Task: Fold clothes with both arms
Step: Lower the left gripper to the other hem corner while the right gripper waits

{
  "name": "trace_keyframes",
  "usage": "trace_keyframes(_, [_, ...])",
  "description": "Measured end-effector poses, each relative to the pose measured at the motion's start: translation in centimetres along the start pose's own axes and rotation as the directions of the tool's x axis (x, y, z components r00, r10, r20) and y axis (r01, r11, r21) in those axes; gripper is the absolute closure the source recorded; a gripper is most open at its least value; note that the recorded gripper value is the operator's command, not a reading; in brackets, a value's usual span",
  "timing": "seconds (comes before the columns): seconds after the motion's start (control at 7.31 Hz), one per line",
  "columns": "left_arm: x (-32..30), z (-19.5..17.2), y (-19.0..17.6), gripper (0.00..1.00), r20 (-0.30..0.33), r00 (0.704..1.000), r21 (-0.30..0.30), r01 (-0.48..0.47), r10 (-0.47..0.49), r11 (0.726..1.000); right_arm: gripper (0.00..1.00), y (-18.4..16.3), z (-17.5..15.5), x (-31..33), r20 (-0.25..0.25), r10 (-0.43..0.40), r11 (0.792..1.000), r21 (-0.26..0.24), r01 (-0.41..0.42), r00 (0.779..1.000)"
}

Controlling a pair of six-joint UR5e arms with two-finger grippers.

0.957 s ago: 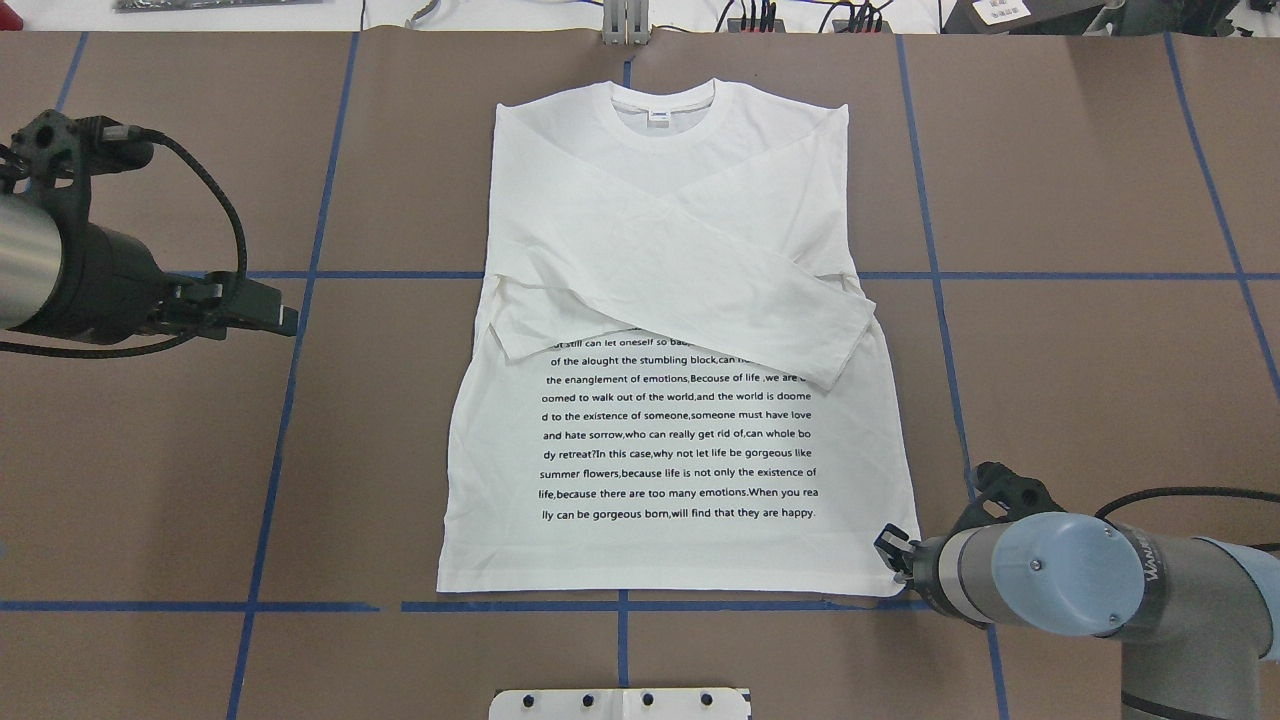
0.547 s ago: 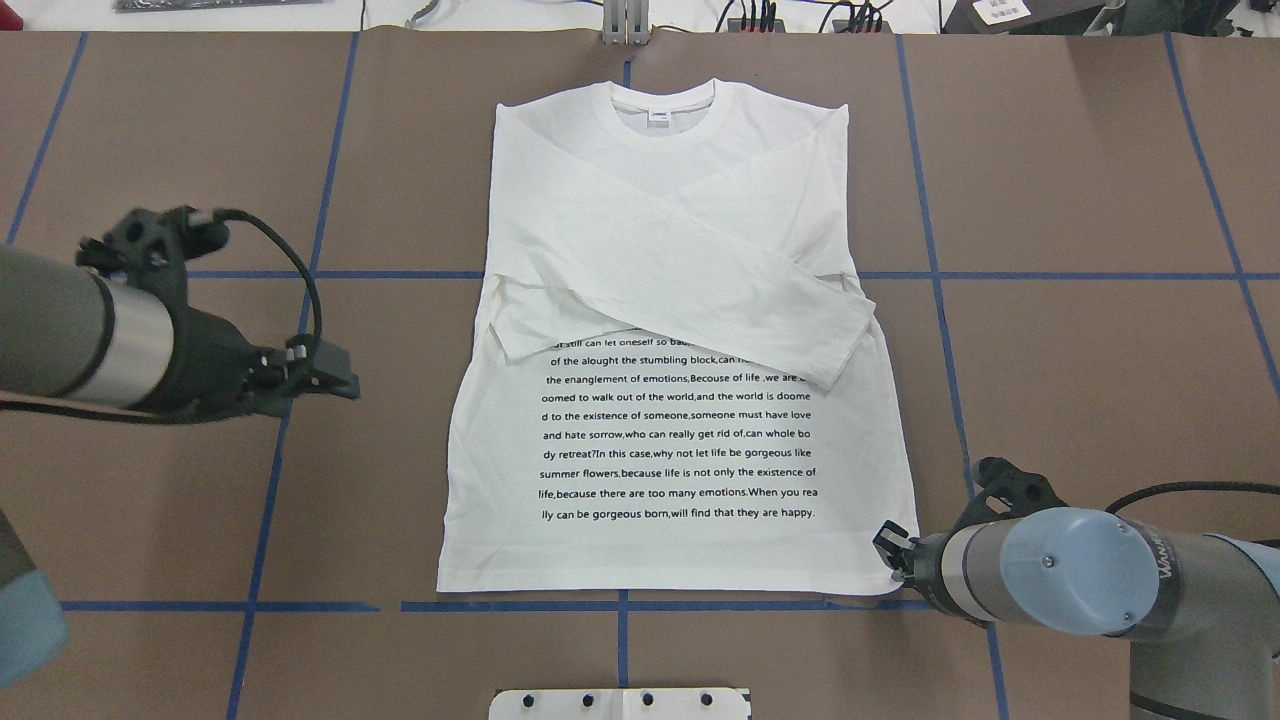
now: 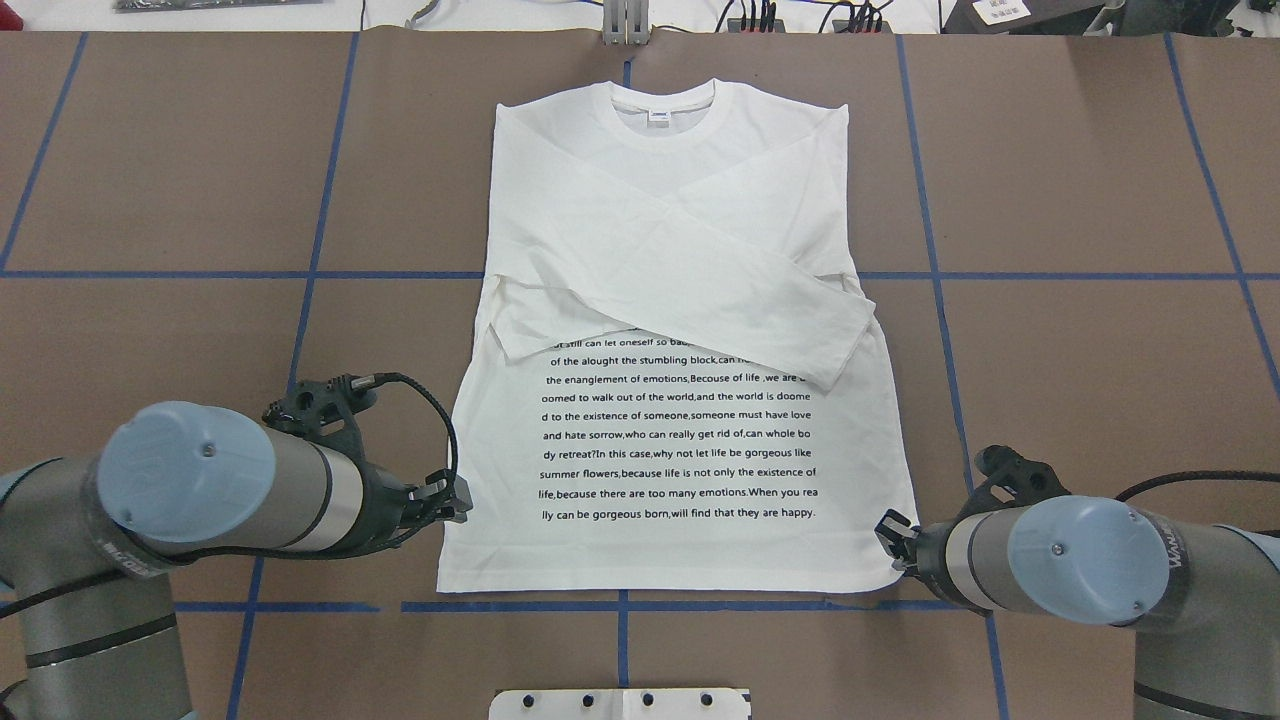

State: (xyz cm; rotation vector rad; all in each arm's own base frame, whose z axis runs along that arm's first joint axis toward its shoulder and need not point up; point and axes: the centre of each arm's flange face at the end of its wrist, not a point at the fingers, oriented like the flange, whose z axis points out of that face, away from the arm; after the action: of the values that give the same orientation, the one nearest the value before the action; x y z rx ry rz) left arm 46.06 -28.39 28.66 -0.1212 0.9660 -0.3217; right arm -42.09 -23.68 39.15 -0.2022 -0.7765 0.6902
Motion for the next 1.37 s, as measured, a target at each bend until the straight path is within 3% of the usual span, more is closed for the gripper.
trace_keyframes(0.27, [-0.2,3.5,-0.1,0.29,0.057,0.998,0.012,0.013,-0.014,1.000,1.00,-0.2,0.0,0.0,0.000,-0.001,1.000,0.003,0.001,1.000])
trace_keyframes(0.68, [-0.1,4.8,0.7,0.33,0.120,0.991,0.013,0.057,-0.058,0.998,1.00,-0.2,-0.1,0.0,0.001,-0.003,1.000,0.002,0.003,1.000])
trace_keyframes(1.09, [0.4,6.4,4.4,0.39,0.148,0.986,-0.028,0.088,-0.083,0.996,1.00,-0.2,-0.1,0.0,0.001,-0.003,1.000,0.002,0.003,1.000])
trace_keyframes(1.37, [0.2,7.2,5.0,0.43,0.160,0.984,-0.034,0.090,-0.084,0.995,1.00,-0.2,-0.1,0.0,0.001,-0.003,1.000,0.002,0.003,1.000])
